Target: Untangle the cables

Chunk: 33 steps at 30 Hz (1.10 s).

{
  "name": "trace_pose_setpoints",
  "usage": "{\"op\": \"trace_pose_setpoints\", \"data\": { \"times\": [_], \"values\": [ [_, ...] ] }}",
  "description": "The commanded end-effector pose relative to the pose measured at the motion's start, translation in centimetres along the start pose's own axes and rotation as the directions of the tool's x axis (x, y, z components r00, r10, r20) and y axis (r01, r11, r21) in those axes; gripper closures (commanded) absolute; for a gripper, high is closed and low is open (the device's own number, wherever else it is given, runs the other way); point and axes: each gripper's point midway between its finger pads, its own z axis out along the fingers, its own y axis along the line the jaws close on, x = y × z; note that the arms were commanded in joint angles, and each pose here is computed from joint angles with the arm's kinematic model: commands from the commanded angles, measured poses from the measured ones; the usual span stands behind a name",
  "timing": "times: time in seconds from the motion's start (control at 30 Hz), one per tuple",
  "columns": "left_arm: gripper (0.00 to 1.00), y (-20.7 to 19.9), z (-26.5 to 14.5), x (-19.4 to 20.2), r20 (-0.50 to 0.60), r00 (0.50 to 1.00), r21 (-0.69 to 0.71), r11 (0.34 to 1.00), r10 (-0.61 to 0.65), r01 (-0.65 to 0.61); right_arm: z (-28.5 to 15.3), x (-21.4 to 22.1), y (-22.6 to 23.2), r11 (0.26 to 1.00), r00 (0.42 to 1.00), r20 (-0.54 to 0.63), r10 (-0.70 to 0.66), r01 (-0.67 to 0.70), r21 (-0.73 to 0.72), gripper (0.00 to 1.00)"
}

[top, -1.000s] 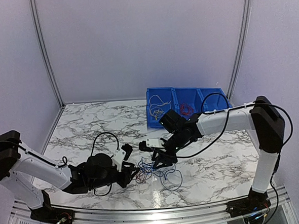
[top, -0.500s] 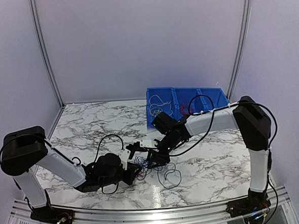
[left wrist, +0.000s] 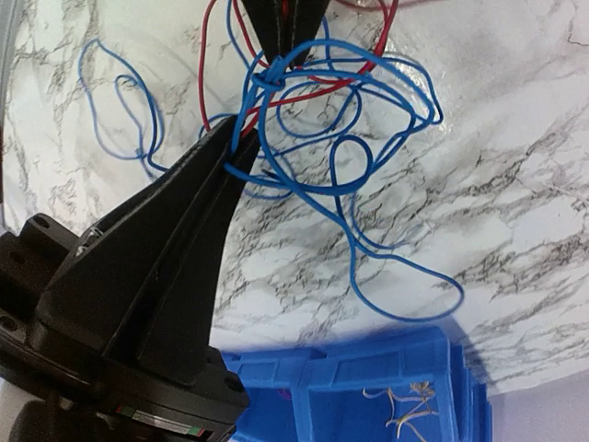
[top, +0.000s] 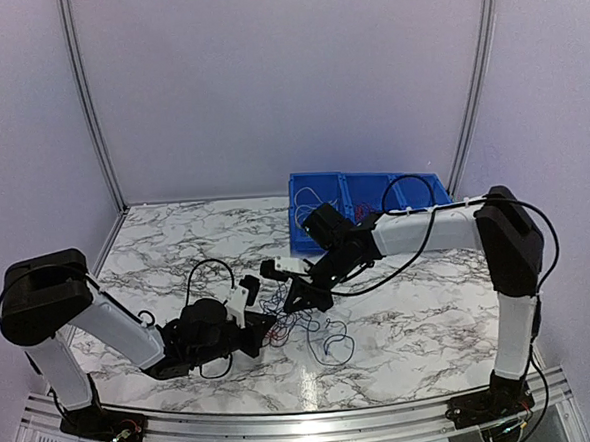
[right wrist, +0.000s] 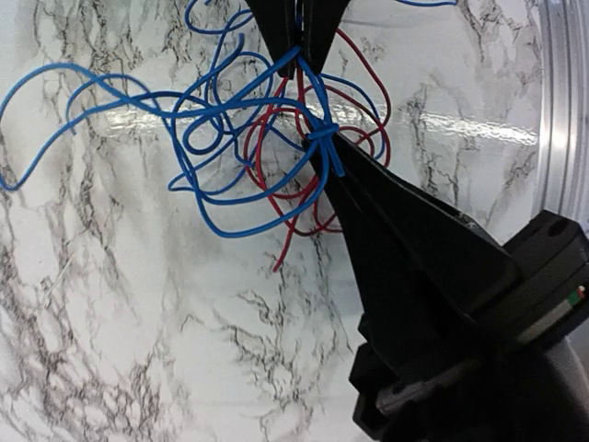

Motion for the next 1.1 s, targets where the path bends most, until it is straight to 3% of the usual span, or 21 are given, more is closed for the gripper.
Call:
{"op": "trace_pose_setpoints", "data": {
  "times": [0.0, 0.4, 0.5, 0.57, 0.63, 0.83, 0.97, 1.07],
  "values": [
    [1.00, 0.0, -1.9, -2.9, 0.109, 0.994, -0.003, 1.000, 0.009, -0.009, -7.0, -6.5, 1.3, 0.997, 0.978, 0.196, -0.073, 0.070, 0.024, 1.00],
    [1.00, -1.4, -7.5, -9.9, 0.330, 0.944, 0.051, 0.998, 0.013, -0.032, -10.6, -6.5, 4.1, 0.996, 0.956, 0.287, -0.052, 0.071, -0.056, 0.98],
    [1.00, -1.5, -8.7, -10.2, 0.345, 0.939, 0.069, 0.997, 0.012, -0.038, -10.5, -6.0, 5.1, 0.992, 0.949, 0.315, -0.028, 0.065, -0.109, 0.74],
    [1.00, -1.6, -9.0, -10.2, 0.342, 0.940, 0.077, 0.996, 0.010, -0.039, -10.0, -5.8, 5.3, 0.990, 0.949, 0.315, -0.006, 0.051, -0.135, 0.78],
    [1.00, -1.5, -9.2, -10.2, 0.343, 0.940, 0.078, 0.996, 0.004, -0.033, -9.4, -5.6, 4.9, 0.989, 0.952, 0.304, 0.013, 0.034, -0.147, 1.00],
    [1.00, -1.0, -9.1, -9.5, 0.322, 0.947, 0.058, 0.998, -0.005, -0.014, -9.1, -6.0, 4.2, 0.990, 0.955, 0.297, 0.022, 0.021, -0.141, 1.00],
    [1.00, -1.4, -8.8, -8.7, 0.292, 0.956, 0.091, 0.996, -0.016, -0.011, -8.6, -5.8, 2.8, 0.998, 0.959, 0.282, 0.017, 0.002, -0.066, 0.55],
    [1.00, -2.1, -8.9, -8.9, 0.290, 0.956, 0.128, 0.992, -0.031, -0.007, -7.7, -6.1, 2.8, 0.997, 0.967, 0.256, 0.005, 0.015, -0.079, 0.43]
  ]
}}
